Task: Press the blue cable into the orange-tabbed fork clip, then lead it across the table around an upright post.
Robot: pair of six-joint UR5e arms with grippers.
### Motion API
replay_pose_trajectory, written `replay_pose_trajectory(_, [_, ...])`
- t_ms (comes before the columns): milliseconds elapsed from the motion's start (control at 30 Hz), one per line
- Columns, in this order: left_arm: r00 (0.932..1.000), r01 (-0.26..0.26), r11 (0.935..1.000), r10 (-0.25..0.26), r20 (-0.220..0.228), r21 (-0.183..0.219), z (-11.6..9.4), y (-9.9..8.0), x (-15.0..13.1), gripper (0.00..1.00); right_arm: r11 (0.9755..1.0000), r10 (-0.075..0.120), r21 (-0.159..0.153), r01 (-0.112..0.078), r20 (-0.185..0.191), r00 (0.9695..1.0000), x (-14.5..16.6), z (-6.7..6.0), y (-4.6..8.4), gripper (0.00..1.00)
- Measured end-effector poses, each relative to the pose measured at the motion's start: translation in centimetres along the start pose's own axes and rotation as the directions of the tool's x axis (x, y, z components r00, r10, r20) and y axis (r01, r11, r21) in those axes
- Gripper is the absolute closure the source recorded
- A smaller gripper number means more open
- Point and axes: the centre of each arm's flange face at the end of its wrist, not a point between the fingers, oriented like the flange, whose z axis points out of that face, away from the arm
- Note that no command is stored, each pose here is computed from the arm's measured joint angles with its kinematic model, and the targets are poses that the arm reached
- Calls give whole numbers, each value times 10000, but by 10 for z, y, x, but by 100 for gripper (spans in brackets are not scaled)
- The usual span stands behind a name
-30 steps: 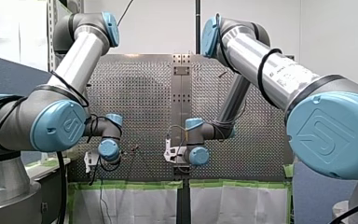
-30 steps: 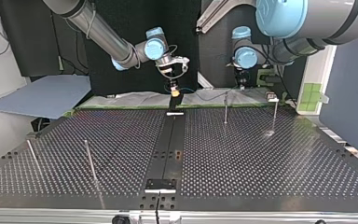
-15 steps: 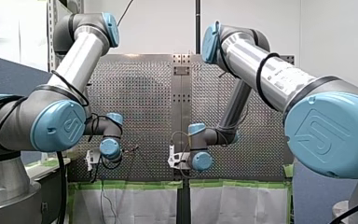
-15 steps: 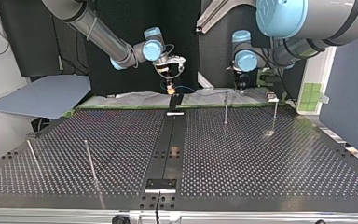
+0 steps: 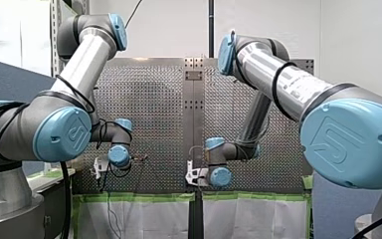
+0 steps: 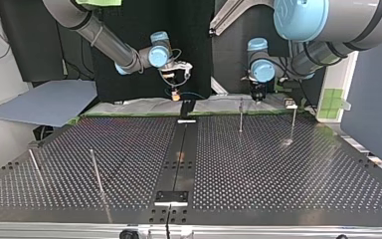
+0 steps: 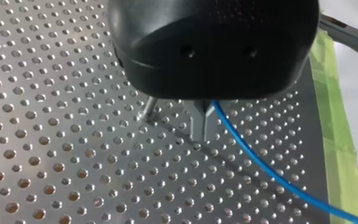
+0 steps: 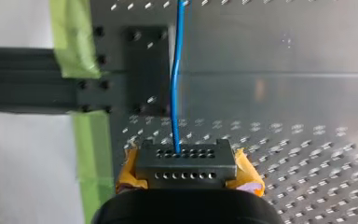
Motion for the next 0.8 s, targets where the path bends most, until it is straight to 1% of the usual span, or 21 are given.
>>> replay_pose_trajectory(100, [10000, 10, 10000, -10, 37, -6, 2, 0, -1, 100, 10000, 15, -67, -15, 25, 10000, -3, 3, 4, 100])
replay_pose_trajectory(333, [9998, 73, 10000, -73, 198, 16, 11, -2, -9, 100, 9999, 37, -125, -39, -119, 9999, 5, 13, 9, 100])
replay_pose_trajectory(400, [9998, 71, 10000, -71, 166, 6, 14, -1, -8, 100, 9999, 35, -123, -37, -162, 9999, 8, 16, 9, 100])
replay_pose_trajectory(467, [10000, 39, 10000, -39, 37, 8, 19, -1, -5, 100, 9999, 24, -118, -26, -185, 9998, 12, 19, 8, 100])
replay_pose_trajectory(567, [9997, -40, 10000, 40, -246, 0, 28, -2, 2, 100, 9999, -22, -128, 19, -187, 9998, 20, 25, 8, 100])
replay_pose_trajectory(633, [9994, -49, 10000, 49, -336, 8, 35, -3, 4, 100, 9999, -93, -137, 91, -178, 9998, 26, 30, 7, 100])
replay_pose_trajectory(800, [9997, 10, 10000, -8, -253, 46, 46, -5, 0, 100, 9997, -196, -146, 195, -81, 9998, 37, 37, 6, 100])
